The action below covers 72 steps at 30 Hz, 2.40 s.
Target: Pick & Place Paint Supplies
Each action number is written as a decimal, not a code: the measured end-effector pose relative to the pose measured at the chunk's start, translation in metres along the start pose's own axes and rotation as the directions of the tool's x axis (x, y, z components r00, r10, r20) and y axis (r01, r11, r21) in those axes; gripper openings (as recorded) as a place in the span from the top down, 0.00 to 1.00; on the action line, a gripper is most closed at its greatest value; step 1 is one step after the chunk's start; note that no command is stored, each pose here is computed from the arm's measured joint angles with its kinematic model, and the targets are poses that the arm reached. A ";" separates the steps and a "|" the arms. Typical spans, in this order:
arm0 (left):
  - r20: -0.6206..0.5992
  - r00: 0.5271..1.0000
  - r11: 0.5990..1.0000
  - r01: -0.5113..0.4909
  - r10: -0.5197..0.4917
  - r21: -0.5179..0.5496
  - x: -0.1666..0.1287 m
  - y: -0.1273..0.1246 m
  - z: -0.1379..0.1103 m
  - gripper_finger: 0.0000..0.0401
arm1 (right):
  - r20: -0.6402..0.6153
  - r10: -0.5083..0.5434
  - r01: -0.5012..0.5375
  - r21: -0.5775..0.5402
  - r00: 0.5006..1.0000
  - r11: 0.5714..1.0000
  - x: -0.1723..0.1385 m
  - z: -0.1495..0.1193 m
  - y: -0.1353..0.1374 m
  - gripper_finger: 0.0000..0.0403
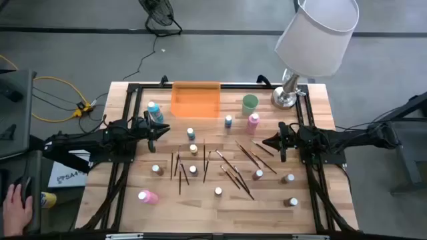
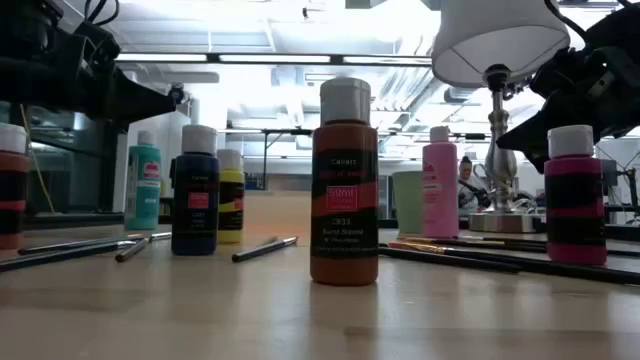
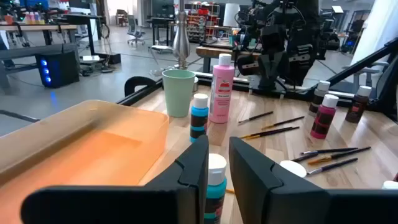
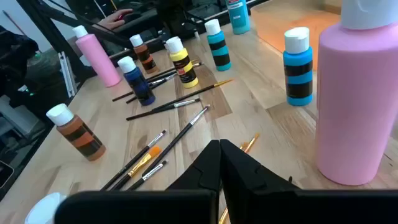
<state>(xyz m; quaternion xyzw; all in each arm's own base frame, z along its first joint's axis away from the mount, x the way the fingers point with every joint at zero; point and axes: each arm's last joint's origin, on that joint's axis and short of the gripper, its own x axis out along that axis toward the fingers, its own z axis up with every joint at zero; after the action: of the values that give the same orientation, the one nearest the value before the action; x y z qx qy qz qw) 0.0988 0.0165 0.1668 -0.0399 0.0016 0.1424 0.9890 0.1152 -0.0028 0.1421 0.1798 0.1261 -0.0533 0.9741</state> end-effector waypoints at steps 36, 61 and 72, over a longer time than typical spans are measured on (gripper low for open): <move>0.000 1.000 1.000 -0.001 0.001 0.000 0.000 0.000 0.000 0.85 | 0.000 0.000 0.000 0.000 1.000 1.000 0.000 0.000 0.000 0.99; -0.030 0.998 0.995 -0.060 0.063 0.081 0.003 0.002 -0.003 0.85 | 0.000 0.000 0.000 0.000 1.000 1.000 0.000 0.000 0.000 0.99; -0.111 0.994 0.989 0.031 -0.015 0.144 0.025 -0.004 -0.009 0.64 | 0.000 0.000 0.000 0.000 1.000 1.000 0.000 0.000 0.000 0.99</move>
<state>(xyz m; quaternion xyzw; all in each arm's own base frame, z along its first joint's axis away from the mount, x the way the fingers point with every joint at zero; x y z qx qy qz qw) 0.1241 0.0188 0.1575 0.0246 0.0658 0.1283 0.9893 0.1152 -0.0028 0.1421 0.1800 0.1261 -0.0532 0.9741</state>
